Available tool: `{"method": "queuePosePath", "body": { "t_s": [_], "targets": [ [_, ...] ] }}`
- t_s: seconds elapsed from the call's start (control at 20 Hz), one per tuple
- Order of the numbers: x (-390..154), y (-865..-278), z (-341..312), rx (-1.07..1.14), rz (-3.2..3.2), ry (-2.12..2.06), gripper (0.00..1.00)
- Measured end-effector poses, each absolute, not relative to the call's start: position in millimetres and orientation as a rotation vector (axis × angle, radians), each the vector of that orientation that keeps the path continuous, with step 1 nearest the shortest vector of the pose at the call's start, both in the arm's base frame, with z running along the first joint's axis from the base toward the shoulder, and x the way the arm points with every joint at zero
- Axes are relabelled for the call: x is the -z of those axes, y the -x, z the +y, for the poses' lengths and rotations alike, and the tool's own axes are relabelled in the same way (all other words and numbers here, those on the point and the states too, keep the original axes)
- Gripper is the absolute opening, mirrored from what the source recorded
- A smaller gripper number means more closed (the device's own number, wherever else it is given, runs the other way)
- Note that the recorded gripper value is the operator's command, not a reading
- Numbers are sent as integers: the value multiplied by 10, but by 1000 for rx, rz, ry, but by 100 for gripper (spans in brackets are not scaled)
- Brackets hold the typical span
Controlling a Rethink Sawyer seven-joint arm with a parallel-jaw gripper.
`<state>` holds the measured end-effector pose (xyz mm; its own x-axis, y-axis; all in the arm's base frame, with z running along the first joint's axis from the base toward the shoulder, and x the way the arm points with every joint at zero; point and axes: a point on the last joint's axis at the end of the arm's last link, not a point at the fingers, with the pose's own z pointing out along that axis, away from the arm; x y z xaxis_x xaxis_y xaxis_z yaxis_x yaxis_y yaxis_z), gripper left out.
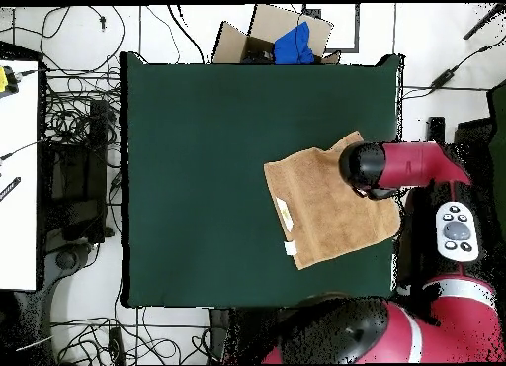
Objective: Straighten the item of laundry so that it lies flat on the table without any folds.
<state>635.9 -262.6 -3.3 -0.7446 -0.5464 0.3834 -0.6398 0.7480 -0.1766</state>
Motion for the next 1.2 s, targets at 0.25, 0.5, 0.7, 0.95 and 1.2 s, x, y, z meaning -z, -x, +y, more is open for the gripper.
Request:
{"method": "queuePosePath", "body": {
  "t_s": [0.25, 0.5, 0.7, 0.95, 1.2],
  "targets": [
    [259, -6175, -2841, -298, -2703, -798, 100],
    [494, -5883, -3016, -171, -2731, -688, 100],
    [597, -5732, -3055, -85, -2751, -633, 100],
    [580, -5726, -3071, -53, -2777, -618, 100],
    [584, -5719, -3103, -30, -2799, -607, 100]
  ]
}}
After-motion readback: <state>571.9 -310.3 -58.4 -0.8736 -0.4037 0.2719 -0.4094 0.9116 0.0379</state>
